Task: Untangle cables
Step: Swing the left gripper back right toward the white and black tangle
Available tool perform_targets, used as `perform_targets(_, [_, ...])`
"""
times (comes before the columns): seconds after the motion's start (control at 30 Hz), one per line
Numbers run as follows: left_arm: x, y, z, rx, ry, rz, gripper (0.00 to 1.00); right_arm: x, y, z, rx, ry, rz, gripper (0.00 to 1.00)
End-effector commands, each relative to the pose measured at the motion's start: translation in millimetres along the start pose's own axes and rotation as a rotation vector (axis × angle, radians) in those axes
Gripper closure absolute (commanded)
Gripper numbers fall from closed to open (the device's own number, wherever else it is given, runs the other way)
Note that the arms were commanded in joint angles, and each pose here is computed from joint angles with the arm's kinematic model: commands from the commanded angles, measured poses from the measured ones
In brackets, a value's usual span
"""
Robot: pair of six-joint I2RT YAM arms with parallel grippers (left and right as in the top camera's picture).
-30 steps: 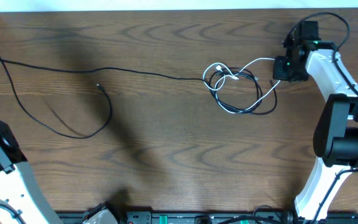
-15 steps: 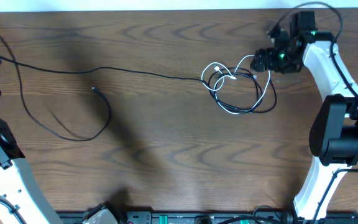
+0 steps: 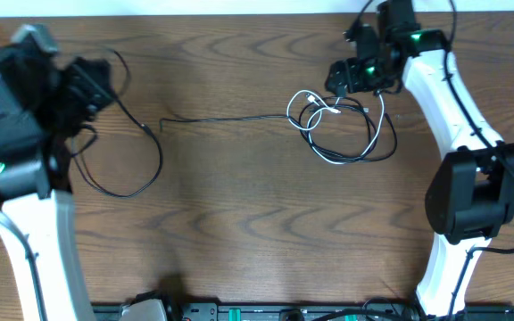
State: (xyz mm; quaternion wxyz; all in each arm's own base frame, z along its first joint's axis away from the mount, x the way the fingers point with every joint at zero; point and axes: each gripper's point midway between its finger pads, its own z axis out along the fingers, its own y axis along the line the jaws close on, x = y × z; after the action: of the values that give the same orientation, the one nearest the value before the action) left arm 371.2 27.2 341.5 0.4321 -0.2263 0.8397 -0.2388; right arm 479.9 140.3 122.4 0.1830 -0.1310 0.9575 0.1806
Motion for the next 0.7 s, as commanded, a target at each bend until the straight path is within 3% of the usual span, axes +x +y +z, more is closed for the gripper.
perform_targets(0.0, [30, 6, 32, -0.039, 0.149, 0.001, 0.93, 3, 0, -3, 0.022, 0.003, -0.014, 0.17])
perform_targets(0.3, [141, -12, 113, -0.027, 0.547, 0.171, 0.92, 9, -11, -7, 0.030, 0.022, 0.020, 0.18])
perform_targets(0.4, [170, -12, 129, -0.058, 0.624, 0.214, 0.59, 12, -15, -8, 0.033, 0.033, 0.032, 0.18])
perform_targets(0.43, [179, -11, 134, -0.072, 0.642, 0.229, 0.36, 13, -17, -9, 0.035, 0.036, 0.037, 0.18])
perform_targets(0.47, [184, -10, 138, -0.090, 0.652, 0.248, 0.19, 13, -18, -9, 0.036, 0.037, 0.041, 0.18])
perform_targets(0.53, [189, -6, 143, -0.143, 0.641, 0.297, 0.11, 13, -20, -10, 0.038, 0.036, 0.044, 0.17])
perform_targets(0.67, [187, -16, 143, -0.176, 0.585, 0.376, 0.10, 13, -22, -11, 0.039, 0.035, 0.049, 0.16])
